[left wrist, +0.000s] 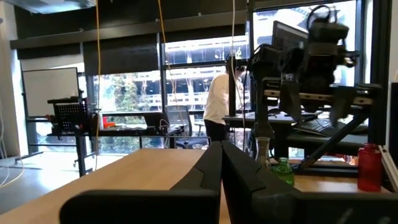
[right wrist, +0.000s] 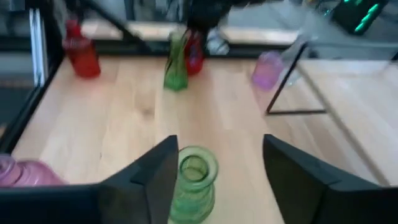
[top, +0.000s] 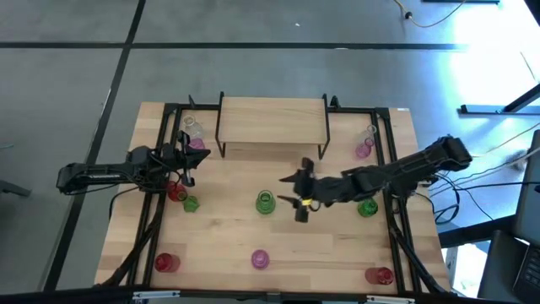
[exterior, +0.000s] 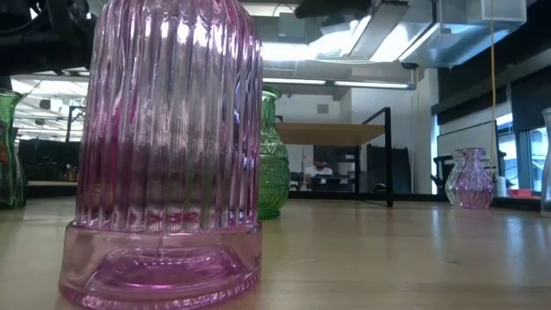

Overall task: Sort vases onto shelf
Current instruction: Put the middle green vase on the shelf

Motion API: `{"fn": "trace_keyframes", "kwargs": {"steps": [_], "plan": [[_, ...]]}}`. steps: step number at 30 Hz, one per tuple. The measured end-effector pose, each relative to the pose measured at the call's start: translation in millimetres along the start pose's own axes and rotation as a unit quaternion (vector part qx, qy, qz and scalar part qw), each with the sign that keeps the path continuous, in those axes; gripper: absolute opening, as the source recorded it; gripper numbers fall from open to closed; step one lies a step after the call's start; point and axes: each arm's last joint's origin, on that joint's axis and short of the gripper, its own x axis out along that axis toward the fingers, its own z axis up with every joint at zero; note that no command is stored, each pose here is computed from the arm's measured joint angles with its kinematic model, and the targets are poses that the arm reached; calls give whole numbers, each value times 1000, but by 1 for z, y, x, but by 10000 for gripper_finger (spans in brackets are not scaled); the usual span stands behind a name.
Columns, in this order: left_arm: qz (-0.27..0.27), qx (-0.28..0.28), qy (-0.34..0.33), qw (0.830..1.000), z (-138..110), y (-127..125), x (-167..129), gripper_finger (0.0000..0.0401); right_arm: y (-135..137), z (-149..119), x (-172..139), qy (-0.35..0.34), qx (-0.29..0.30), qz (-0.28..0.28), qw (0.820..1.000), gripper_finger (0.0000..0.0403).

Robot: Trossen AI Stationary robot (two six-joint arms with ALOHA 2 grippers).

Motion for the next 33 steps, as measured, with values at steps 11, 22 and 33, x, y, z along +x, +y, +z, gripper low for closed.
{"fn": "trace_keyframes", "kwargs": {"steps": [11,22,33], "plan": [[0,0,0,1000,0,0,0,0,8,34,50,153,-15,99,983,240],[10,0,4,1000,-1,1,0,0,10,21,78,206,-28,79,975,223],[10,-12,5,1000,-1,1,0,0,16,0,101,244,-34,73,966,222]]}}
